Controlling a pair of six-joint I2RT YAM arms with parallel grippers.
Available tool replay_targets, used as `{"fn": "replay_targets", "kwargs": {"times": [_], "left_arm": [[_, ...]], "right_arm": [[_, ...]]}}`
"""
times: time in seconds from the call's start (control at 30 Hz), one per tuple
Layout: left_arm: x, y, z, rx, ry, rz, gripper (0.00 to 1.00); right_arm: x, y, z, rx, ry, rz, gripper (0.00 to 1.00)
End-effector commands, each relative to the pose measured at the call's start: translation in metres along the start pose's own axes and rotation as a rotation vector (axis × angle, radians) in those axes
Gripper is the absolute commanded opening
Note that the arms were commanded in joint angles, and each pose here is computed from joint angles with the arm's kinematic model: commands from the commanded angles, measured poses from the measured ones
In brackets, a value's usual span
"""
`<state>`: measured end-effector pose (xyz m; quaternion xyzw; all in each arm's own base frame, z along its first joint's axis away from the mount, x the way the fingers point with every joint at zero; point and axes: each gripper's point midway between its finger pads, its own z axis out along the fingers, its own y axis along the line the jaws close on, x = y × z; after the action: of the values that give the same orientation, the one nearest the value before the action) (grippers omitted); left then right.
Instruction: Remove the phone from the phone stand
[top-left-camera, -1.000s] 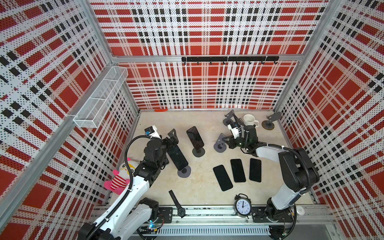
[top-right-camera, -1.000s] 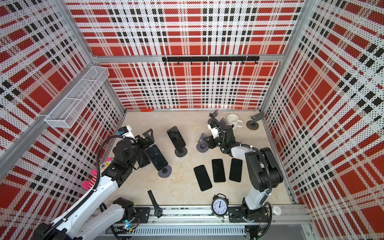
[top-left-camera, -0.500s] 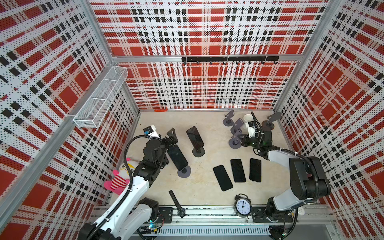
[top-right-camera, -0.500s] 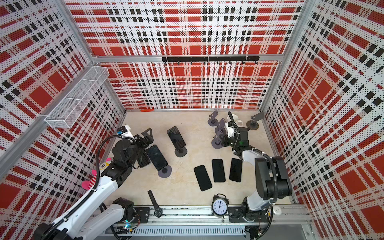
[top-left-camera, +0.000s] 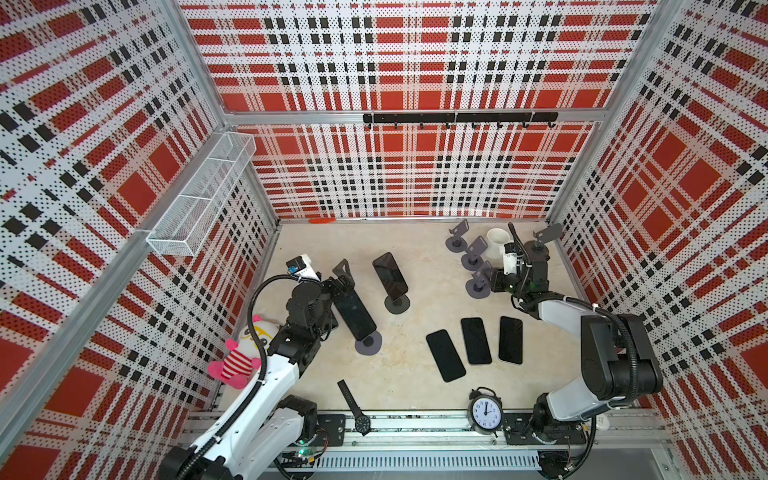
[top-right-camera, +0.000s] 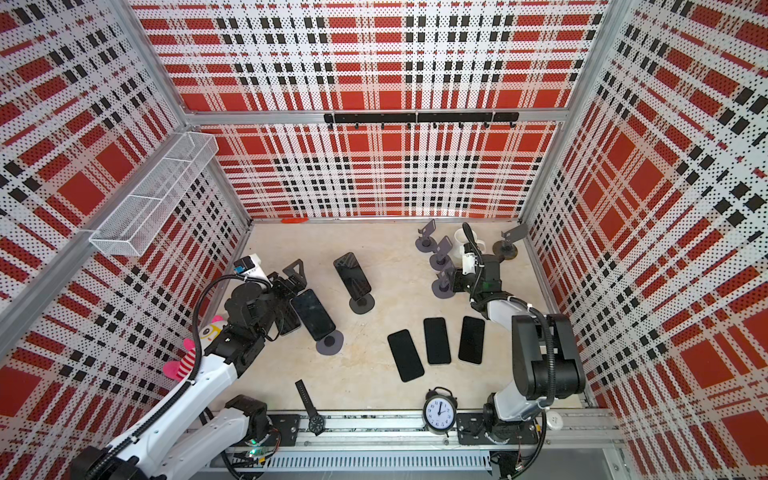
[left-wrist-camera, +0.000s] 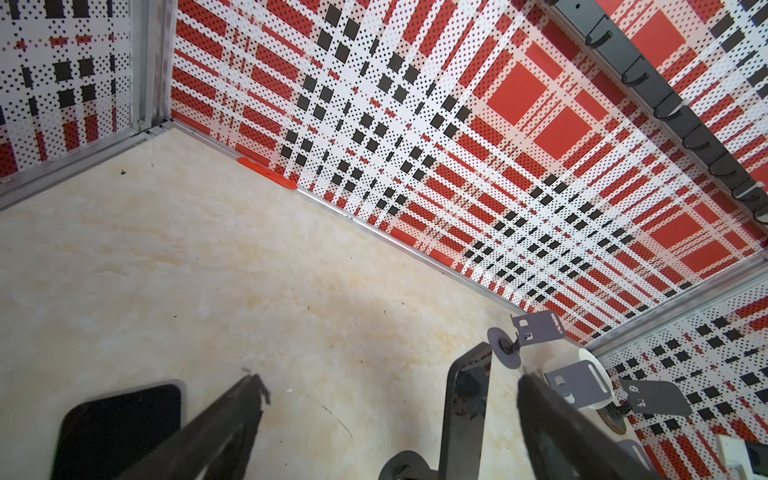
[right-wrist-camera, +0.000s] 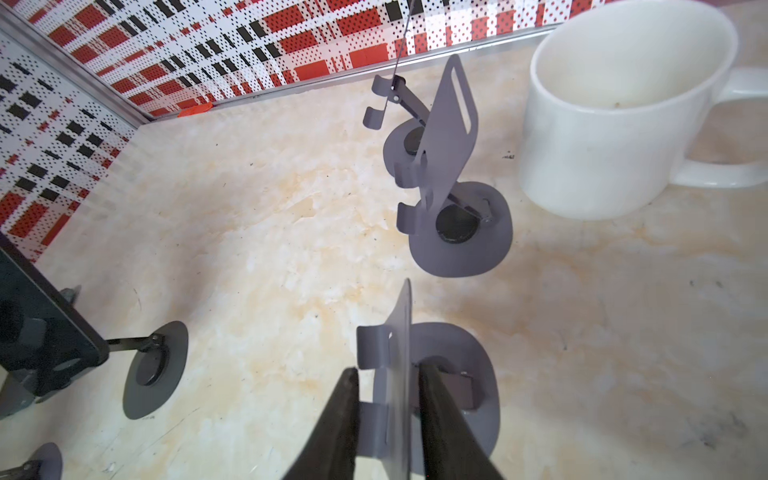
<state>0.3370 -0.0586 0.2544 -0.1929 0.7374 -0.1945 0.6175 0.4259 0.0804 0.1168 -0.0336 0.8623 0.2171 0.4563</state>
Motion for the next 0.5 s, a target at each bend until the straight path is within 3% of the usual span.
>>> {"fn": "replay_targets", "kwargs": {"times": [0.0, 0.27, 0.47], "left_arm": [[-0.021, -0.008, -0.001, 0.024, -0.058, -0.009, 0.98], [-0.031, -0.015, 0.001, 0.034, -0.061, -0.02, 0.98], [-0.051, -0.013, -0.004, -0.017, -0.09, -0.036, 0.98]], "right_arm": [[-0.013, -0.006, -0.004, 0.033, -0.023, 0.022, 0.34], [-0.057, -0.006, -0.036, 0.136, -0.067, 0.05, 0.58], [-0.096, 0.011, -0.071, 0.18, -0.184, -0.007, 0.69]]}}
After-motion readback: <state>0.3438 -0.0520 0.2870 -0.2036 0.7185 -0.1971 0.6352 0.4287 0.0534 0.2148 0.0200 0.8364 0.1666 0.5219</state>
